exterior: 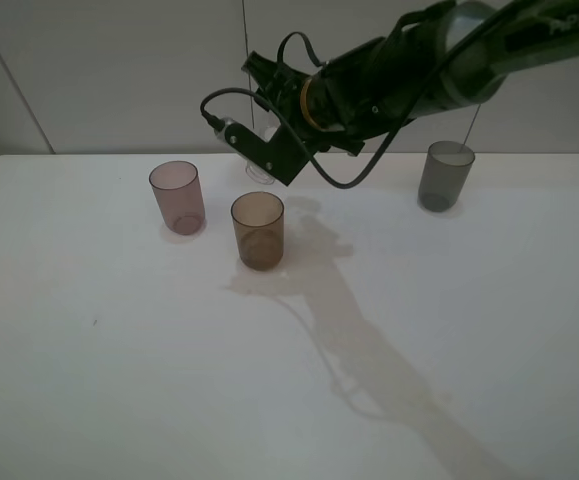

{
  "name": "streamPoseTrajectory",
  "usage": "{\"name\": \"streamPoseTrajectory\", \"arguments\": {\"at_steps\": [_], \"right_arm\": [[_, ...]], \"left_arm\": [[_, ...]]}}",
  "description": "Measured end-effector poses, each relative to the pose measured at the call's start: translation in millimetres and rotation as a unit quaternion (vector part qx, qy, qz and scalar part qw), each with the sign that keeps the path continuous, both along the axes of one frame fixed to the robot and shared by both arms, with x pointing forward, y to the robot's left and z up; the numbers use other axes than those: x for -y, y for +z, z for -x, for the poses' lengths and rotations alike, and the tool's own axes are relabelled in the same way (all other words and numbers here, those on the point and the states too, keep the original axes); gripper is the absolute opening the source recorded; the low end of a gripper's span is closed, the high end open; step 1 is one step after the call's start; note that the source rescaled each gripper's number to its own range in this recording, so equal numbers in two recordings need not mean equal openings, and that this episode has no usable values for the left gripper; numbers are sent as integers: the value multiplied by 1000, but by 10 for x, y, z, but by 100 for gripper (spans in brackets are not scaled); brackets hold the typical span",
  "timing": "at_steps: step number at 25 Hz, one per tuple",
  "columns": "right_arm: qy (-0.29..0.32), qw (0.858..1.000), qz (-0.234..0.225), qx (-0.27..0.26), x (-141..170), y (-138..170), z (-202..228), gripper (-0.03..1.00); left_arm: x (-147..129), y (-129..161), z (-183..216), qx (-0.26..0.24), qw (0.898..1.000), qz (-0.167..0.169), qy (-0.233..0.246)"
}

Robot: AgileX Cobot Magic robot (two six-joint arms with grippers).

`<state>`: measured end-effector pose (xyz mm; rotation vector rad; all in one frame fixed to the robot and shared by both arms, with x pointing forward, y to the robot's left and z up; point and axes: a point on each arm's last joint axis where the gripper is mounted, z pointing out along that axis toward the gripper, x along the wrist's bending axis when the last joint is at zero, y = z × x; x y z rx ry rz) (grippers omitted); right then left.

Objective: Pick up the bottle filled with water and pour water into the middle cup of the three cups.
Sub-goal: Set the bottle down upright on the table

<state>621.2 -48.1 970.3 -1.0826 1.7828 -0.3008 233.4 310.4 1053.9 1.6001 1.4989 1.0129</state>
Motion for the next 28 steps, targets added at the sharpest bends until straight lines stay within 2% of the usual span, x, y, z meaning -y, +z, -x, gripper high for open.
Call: {"name": "streamPoseTrajectory", "arguments": {"at_steps": [12, 15, 18, 21, 22, 24, 28], "right_arm": [[-9, 999, -36, -12, -77, 2, 53, 0], [-27, 995, -83, -38, -85, 47, 85, 0], [-73, 981, -163, -74, -63, 179, 135, 0], [-132, 949, -261, -117, -28, 349, 205, 0], [-154, 933, -295, -134, -12, 404, 229, 0], [-195, 899, -356, -165, 29, 490, 261, 0], [-275, 809, -462, -238, 158, 515, 338, 0]], "left_arm": [[0, 0, 0, 0, 1000, 0, 0], [0, 0, 0, 0, 1000, 0, 0], [0, 0, 0, 0, 1000, 0, 0], [0, 0, 0, 0, 1000, 0, 0], [0, 0, 0, 0, 1000, 0, 0], [0, 0, 0, 0, 1000, 0, 0], [0, 0, 0, 0, 1000, 0, 0]]}}
